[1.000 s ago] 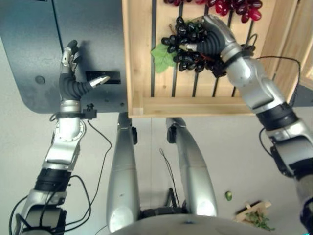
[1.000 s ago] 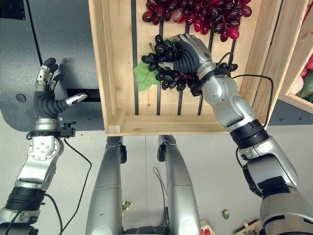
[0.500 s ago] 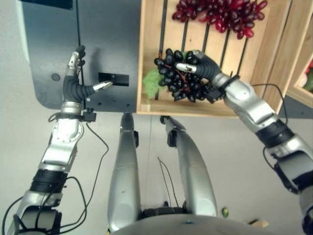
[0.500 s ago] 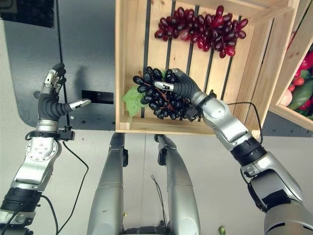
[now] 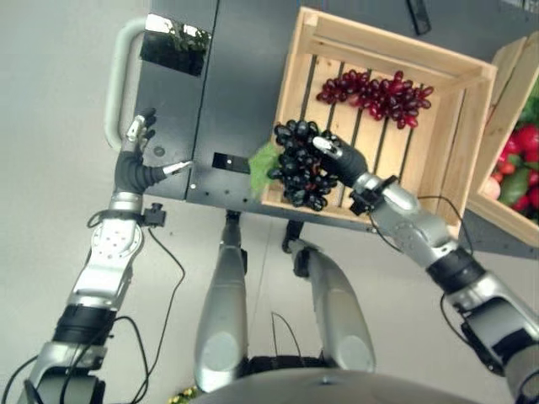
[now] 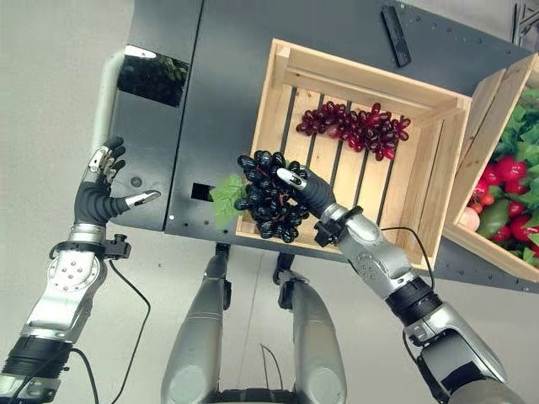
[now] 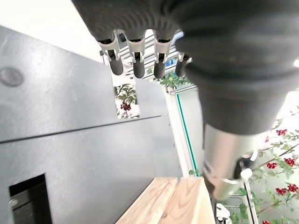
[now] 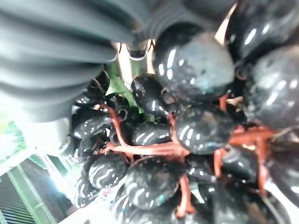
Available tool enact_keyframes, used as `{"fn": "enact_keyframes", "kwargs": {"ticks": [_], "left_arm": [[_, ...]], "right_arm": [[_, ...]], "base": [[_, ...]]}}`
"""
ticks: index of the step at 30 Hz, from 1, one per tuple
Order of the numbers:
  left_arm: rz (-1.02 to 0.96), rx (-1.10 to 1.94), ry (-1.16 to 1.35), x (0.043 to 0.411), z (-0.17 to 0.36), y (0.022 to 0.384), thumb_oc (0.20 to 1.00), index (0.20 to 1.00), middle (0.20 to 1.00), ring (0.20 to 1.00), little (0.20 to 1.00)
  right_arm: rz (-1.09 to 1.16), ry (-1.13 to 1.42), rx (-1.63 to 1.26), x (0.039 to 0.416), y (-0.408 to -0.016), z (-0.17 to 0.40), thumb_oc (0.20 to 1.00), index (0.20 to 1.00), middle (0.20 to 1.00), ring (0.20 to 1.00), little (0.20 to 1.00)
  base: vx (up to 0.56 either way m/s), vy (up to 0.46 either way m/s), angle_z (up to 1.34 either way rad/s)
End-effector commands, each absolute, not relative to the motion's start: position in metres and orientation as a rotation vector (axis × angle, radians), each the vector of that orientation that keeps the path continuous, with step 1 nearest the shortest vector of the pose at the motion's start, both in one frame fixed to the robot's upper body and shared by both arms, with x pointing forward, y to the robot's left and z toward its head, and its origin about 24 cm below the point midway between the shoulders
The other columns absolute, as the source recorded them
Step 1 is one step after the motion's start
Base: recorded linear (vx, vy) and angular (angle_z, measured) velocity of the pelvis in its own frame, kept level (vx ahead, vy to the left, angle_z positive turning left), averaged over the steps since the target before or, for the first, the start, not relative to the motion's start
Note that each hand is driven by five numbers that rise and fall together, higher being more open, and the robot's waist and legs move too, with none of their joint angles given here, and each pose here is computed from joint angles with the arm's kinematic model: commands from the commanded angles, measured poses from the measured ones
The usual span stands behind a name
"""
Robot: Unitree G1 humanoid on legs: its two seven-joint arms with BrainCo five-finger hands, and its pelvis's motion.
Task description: Pick up the fruits from the basket on one side to the basket on the other side
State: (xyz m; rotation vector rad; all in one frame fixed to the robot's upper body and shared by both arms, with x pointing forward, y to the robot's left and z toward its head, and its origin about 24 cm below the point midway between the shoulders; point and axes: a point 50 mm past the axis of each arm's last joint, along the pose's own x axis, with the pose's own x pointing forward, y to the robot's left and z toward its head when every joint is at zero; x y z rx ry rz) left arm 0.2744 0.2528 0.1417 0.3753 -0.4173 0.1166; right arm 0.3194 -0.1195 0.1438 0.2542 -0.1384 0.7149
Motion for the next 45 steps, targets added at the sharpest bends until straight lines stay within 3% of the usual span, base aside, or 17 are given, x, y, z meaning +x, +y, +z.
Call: {"fn": "enact_keyframes", "kwargs": {"ticks": [1, 23, 36, 45], "left_arm": [[0.101, 0.331, -0.455, 0.274, 0.141, 0.245, 1.000, 1.000, 1.000, 1.000, 1.000], [0.120, 0.325, -0.351, 0.275, 0.116, 0.245, 1.000, 1.000, 1.000, 1.000, 1.000], [-0.184, 0.386, -0.360, 0.280, 0.140, 0.234, 1.000, 1.000, 1.000, 1.000, 1.000], [-0.381, 0.257, -0.344, 0.288, 0.157, 0.219, 1.000, 1.000, 1.000, 1.000, 1.000]], "right_arm": [[0.766, -0.317, 0.368, 0.316, -0.115, 0.180, 0.200, 0.200, 0.200, 0.200, 0.200], [0.751, -0.382, 0.756, 0.310, -0.086, 0.183, 0.200, 0.200, 0.200, 0.200, 0.200], [0.806, -0.409, 0.673, 0.308, -0.084, 0.196, 0.200, 0.200, 0.200, 0.200, 0.200], [0.852, -0.389, 0.625, 0.310, -0.072, 0.199, 0.200, 0.200, 0.200, 0.200, 0.200]], "base": [[0.04, 0.012, -0.01], [0.00, 0.001, 0.00], [0.00, 0.000, 0.00], [-0.01, 0.010, -0.01]]}}
